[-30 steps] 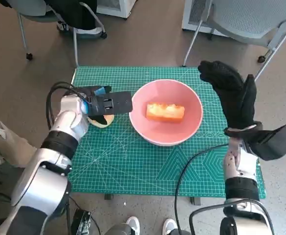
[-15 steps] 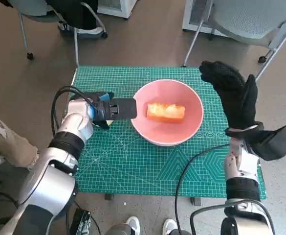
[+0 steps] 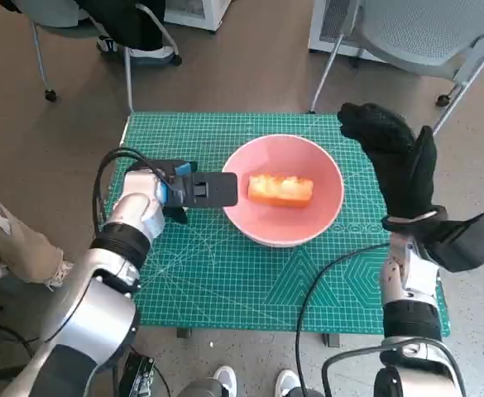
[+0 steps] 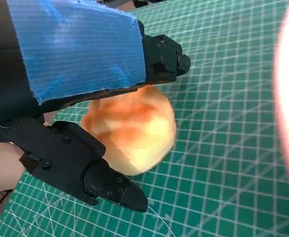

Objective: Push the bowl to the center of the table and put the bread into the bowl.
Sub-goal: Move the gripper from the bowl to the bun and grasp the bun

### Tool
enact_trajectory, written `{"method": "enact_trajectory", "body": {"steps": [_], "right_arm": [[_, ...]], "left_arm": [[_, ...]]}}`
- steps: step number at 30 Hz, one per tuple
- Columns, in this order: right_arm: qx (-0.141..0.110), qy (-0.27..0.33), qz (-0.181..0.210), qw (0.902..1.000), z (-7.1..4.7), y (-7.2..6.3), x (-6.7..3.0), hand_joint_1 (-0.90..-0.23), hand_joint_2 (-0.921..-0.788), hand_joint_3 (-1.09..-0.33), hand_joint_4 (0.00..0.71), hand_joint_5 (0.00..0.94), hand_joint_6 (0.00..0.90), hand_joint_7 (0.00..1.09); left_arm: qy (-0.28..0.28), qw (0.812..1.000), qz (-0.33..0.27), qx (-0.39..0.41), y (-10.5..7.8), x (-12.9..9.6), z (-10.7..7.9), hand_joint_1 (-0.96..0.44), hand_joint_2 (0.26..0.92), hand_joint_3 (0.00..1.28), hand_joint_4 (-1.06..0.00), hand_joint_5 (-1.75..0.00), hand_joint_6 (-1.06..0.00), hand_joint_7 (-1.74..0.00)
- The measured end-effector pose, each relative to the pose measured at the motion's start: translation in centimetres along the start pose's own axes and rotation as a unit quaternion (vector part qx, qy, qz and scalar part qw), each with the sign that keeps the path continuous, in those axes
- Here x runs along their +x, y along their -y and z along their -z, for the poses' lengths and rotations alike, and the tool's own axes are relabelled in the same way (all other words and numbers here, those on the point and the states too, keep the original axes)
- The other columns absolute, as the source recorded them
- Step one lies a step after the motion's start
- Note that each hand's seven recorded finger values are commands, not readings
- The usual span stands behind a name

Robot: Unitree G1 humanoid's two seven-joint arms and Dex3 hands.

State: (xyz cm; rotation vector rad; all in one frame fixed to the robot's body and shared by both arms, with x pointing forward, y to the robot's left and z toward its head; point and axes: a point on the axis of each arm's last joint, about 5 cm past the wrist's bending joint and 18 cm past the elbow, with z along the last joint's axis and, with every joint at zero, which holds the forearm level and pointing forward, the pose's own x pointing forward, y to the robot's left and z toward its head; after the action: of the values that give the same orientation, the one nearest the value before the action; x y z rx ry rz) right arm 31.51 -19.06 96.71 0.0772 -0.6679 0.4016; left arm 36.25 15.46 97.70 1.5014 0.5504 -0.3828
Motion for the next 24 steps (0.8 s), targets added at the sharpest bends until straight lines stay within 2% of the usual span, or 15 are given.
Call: {"method": "enact_trajectory", "body": {"steps": [5,7,8,10,11,12,13,14,15,16,17,19,22,24], "right_arm": [[0.0,0.0,0.0,1.0,-0.07,0.06,-0.12,-0.682,-0.921,-0.776,0.187,0.0,0.067,0.48],[0.0,-0.001,0.0,1.0,-0.07,0.06,-0.18,-0.682,-0.921,-0.776,0.185,0.0,0.066,0.48],[0.0,-0.001,0.0,1.0,-0.07,0.06,-0.21,-0.683,-0.921,-0.776,0.185,0.0,0.065,0.48],[0.0,-0.002,0.001,1.0,-0.06,0.06,-0.27,-0.683,-0.921,-0.776,0.184,0.0,0.063,0.48],[0.0,-0.002,0.001,1.0,-0.06,0.07,-0.31,-0.683,-0.921,-0.776,0.183,0.0,0.062,0.48],[0.0,-0.002,0.001,1.0,-0.05,0.07,-0.33,-0.683,-0.921,-0.776,0.183,0.0,0.062,0.48],[0.0,-0.003,0.001,1.0,-0.05,0.07,-0.36,-0.683,-0.921,-0.776,0.183,0.0,0.061,0.48],[0.0,-0.003,0.001,1.0,-0.04,0.06,-0.39,-0.683,-0.921,-0.776,0.183,0.0,0.061,0.48],[0.0,-0.003,0.001,1.0,-0.04,0.06,-0.4,-0.683,-0.921,-0.776,0.183,0.0,0.06,0.48],[0.0,-0.004,0.001,1.0,-0.03,0.07,-0.43,-0.683,-0.921,-0.776,0.183,0.0,0.06,0.48],[0.0,-0.004,0.001,1.0,-0.02,0.07,-0.44,-0.683,-0.921,-0.776,0.182,0.0,0.06,0.48],[0.001,-0.005,0.001,1.0,-0.02,0.07,-0.44,-0.684,-0.921,-0.777,0.182,0.0,0.059,0.48],[0.001,-0.004,0.001,1.0,-0.03,0.06,-0.43,-0.687,-0.921,-0.777,0.183,0.0,0.058,0.48],[0.0,-0.004,0.001,1.0,-0.05,0.06,-0.42,-0.688,-0.921,-0.777,0.183,0.0,0.057,0.48]], "left_arm": [[-0.001,1.0,0.003,0.01,0.01,0.01,0.02,-0.39,0.701,0.01,0.0,0.0,-0.12,-0.01],[-0.002,1.0,0.004,0.013,0.03,0.02,0.05,-0.35,0.71,0.01,-0.04,-0.02,-0.13,-0.01],[-0.002,1.0,0.004,0.013,0.04,0.03,0.07,-0.32,0.715,0.01,-0.09,-0.04,-0.14,-0.02],[-0.004,1.0,0.005,0.011,0.07,0.05,0.14,-0.24,0.734,0.01,-0.25,-0.08,-0.18,-0.02],[-0.005,1.0,0.004,0.01,0.08,0.05,0.17,-0.18,0.749,0.01,-0.34,-0.21,-0.21,-0.02],[-0.007,1.0,0.003,0.009,0.09,0.05,0.19,0.02,0.756,0.13,-0.47,-0.59,-0.32,-0.06],[-0.009,1.0,-0.002,0.005,0.08,0.05,0.23,0.15,0.756,0.21,-0.55,-0.83,-0.4,-0.08],[-0.011,1.0,-0.008,0.0,0.08,0.05,0.27,0.2,0.704,0.34,-0.58,-0.95,-0.44,-0.1],[-0.013,1.0,-0.015,-0.005,0.07,0.05,0.31,0.29,0.604,0.58,-0.61,-1.15,-0.5,-0.14],[-0.017,0.999,-0.026,-0.011,0.07,0.05,0.36,0.32,0.557,0.69,-0.62,-1.23,-0.52,-0.16],[-0.02,0.999,-0.038,-0.015,0.05,0.04,0.41,0.37,0.486,0.85,-0.64,-1.37,-0.52,-0.24],[-0.026,0.998,-0.058,-0.018,0.06,0.04,0.45,0.41,0.434,0.98,-0.65,-1.48,-0.47,-0.44],[-0.032,0.996,-0.082,-0.018,0.08,0.04,0.5,0.43,0.433,0.99,-0.66,-1.5,-0.41,-0.56],[-0.033,0.995,-0.087,-0.018,0.08,0.04,0.52,0.43,0.45,0.97,-0.66,-1.5,-0.35,-0.56]]}}
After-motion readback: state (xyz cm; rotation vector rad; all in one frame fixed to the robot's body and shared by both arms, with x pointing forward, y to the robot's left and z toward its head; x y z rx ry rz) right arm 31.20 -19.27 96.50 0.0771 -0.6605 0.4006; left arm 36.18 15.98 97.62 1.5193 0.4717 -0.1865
